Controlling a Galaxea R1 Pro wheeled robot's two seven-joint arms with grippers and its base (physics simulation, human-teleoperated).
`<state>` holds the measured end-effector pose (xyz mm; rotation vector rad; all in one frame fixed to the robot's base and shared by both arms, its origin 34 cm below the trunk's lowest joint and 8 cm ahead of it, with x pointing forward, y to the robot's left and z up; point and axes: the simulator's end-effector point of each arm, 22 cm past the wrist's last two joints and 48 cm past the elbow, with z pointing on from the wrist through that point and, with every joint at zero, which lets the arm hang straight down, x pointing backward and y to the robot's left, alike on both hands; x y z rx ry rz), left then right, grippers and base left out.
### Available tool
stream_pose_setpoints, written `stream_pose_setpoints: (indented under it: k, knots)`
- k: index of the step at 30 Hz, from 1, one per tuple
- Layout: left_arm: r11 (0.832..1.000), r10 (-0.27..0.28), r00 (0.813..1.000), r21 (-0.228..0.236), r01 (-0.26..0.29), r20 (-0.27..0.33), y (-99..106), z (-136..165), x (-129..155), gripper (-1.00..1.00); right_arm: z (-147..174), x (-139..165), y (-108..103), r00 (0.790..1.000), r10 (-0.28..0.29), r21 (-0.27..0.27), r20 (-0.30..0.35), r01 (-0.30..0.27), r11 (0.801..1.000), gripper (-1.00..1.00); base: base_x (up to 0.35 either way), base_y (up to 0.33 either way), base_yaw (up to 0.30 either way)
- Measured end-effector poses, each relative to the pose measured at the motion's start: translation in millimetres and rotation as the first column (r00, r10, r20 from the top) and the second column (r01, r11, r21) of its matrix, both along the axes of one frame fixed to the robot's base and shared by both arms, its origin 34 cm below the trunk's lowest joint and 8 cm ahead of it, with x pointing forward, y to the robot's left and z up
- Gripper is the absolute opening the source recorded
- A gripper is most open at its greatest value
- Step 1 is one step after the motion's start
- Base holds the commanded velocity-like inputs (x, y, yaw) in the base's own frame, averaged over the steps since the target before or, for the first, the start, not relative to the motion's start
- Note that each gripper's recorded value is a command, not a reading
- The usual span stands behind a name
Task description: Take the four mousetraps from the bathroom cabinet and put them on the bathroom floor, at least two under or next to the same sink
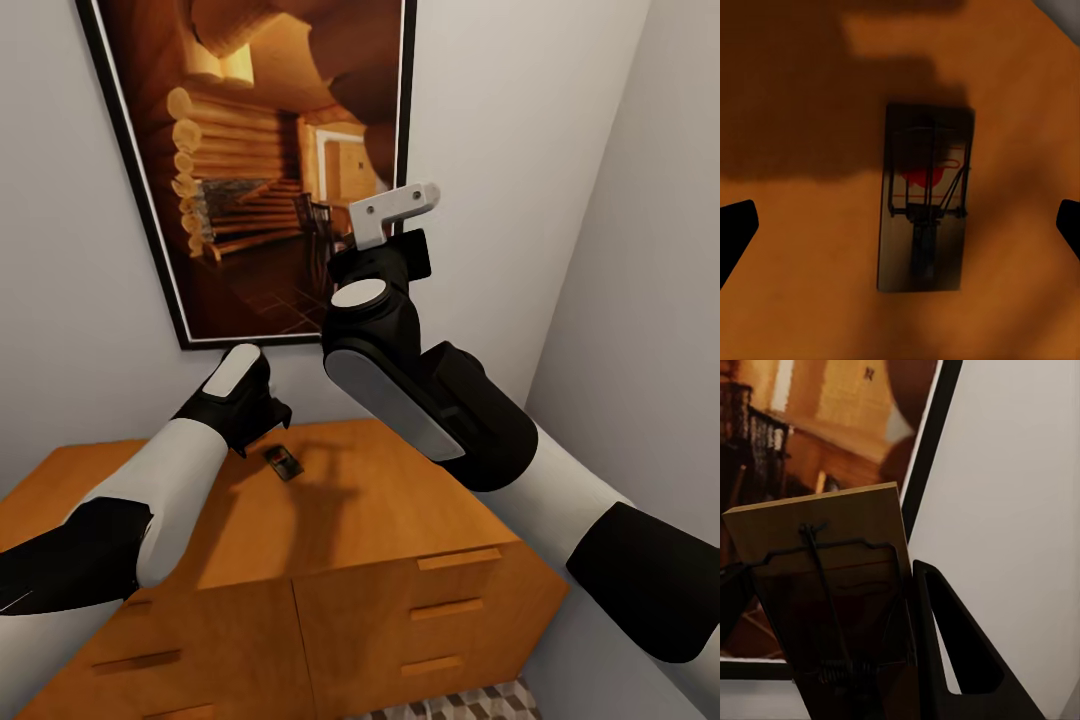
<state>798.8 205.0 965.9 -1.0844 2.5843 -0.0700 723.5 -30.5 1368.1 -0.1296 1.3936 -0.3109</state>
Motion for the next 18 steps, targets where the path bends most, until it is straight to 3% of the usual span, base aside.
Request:
stream_pose_setpoints:
  k: [18]
  knots:
    - [1.0,0.004,1.0,0.001,-0.004,0.003,-0.7,-19.5,0.3,1.0,-20.8,-0.2,0.1,1.0,-0.001,-0.001,0.001,0.001,1.0,-1.0,0.0,0.0,0.0]
